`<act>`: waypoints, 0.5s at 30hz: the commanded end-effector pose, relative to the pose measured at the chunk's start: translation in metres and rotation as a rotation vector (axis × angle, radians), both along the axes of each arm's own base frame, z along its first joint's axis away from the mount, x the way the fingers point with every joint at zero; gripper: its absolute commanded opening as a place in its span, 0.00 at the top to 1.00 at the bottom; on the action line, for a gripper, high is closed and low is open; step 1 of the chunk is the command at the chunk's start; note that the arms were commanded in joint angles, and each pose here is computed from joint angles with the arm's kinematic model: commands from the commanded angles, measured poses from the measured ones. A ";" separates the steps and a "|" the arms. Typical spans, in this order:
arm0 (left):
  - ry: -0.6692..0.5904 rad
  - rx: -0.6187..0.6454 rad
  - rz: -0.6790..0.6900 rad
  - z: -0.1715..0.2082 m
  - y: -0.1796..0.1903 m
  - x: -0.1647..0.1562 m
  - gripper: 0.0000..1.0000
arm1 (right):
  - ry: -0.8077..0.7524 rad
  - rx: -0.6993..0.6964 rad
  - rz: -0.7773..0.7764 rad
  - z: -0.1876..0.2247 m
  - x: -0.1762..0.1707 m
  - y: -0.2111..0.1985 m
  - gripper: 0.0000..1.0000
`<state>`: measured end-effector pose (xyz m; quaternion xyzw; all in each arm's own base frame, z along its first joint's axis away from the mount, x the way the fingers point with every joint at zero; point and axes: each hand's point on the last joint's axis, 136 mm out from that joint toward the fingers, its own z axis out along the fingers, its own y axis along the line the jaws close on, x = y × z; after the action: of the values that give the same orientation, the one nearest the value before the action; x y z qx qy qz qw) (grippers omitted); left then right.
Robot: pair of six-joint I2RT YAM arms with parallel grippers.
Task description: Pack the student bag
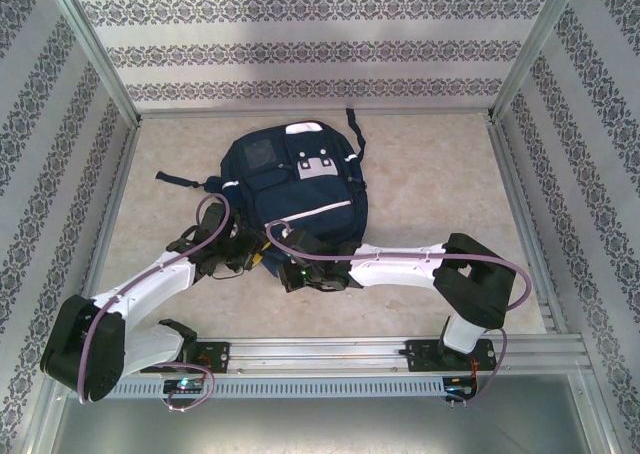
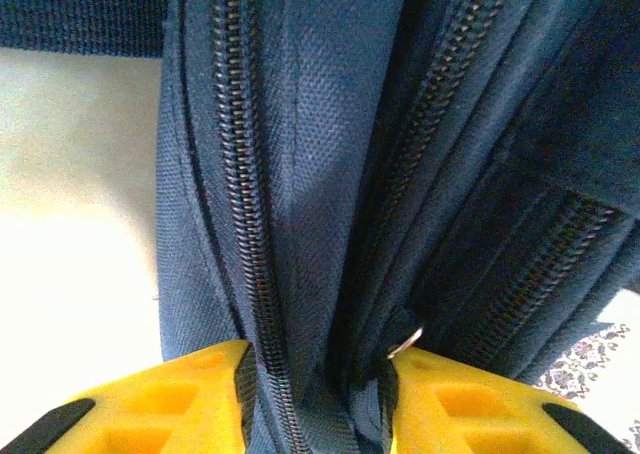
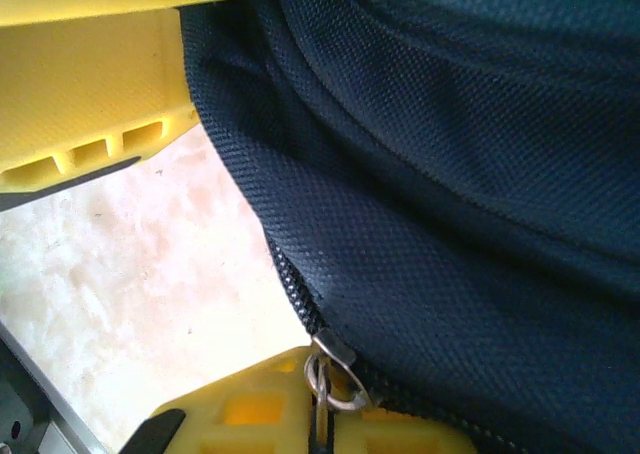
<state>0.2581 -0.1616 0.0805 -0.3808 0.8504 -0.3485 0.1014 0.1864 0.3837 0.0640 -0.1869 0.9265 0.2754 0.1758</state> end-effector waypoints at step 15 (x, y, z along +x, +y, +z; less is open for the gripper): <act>-0.021 0.092 0.024 0.002 0.014 0.006 1.00 | -0.065 -0.131 -0.028 -0.007 -0.001 -0.035 1.00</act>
<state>0.2610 -0.1599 0.0782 -0.3790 0.8542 -0.3397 0.1065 0.1872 0.3746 0.0607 -0.1873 0.9302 0.2542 0.1873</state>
